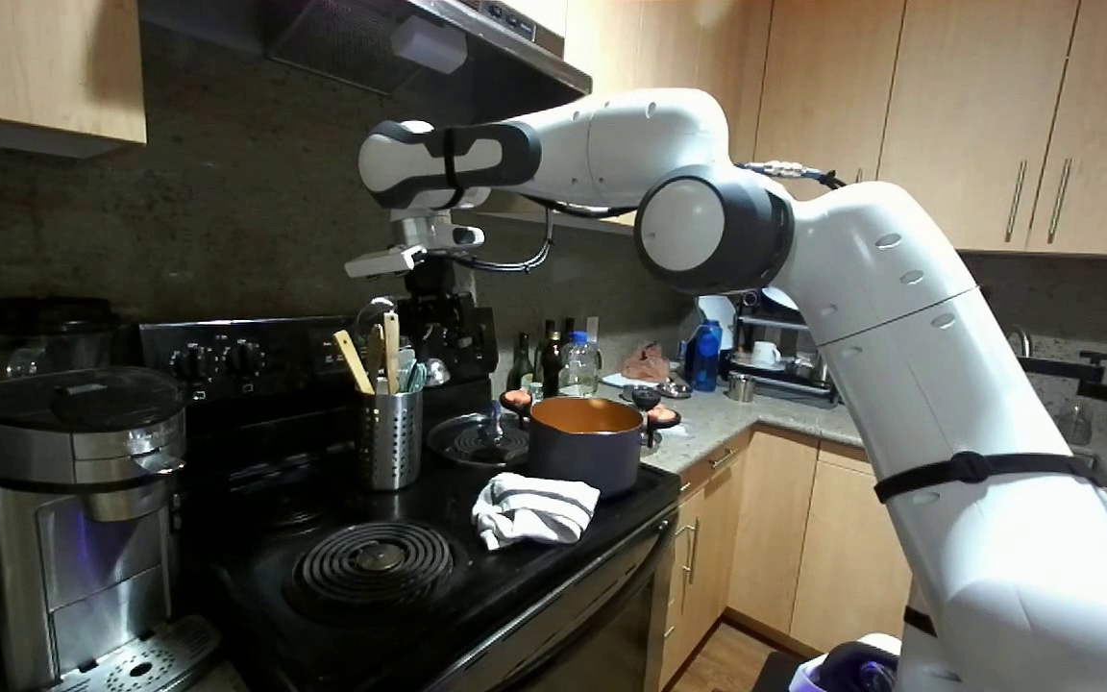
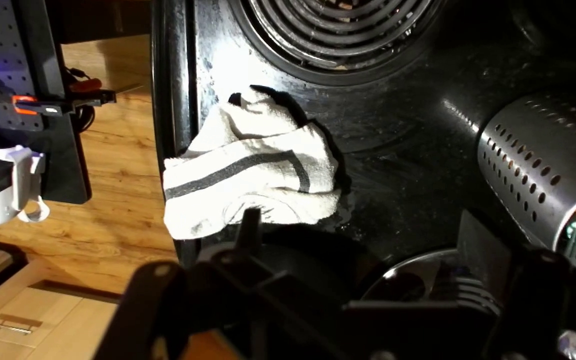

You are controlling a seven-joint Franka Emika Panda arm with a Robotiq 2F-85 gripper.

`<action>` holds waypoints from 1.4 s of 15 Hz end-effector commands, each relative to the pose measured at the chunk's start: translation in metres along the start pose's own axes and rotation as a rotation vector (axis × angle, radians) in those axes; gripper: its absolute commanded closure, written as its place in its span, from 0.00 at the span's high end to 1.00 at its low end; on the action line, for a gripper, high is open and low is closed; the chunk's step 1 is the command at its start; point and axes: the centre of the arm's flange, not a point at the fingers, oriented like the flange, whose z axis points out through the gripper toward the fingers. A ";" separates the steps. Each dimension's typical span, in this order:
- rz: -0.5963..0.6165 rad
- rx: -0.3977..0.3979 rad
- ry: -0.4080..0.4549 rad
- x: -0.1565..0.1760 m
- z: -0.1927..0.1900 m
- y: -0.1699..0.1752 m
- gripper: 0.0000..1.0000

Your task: Move the utensil holder forward

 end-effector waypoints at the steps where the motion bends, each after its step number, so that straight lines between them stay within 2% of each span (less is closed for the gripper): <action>1: 0.026 0.000 -0.016 0.003 0.004 -0.005 1.00; 5: 0.123 0.027 -0.096 0.008 0.017 -0.033 1.00; 10: 0.164 0.068 -0.185 0.011 0.038 -0.064 1.00; 21: 0.186 0.216 -0.169 0.017 0.050 -0.105 1.00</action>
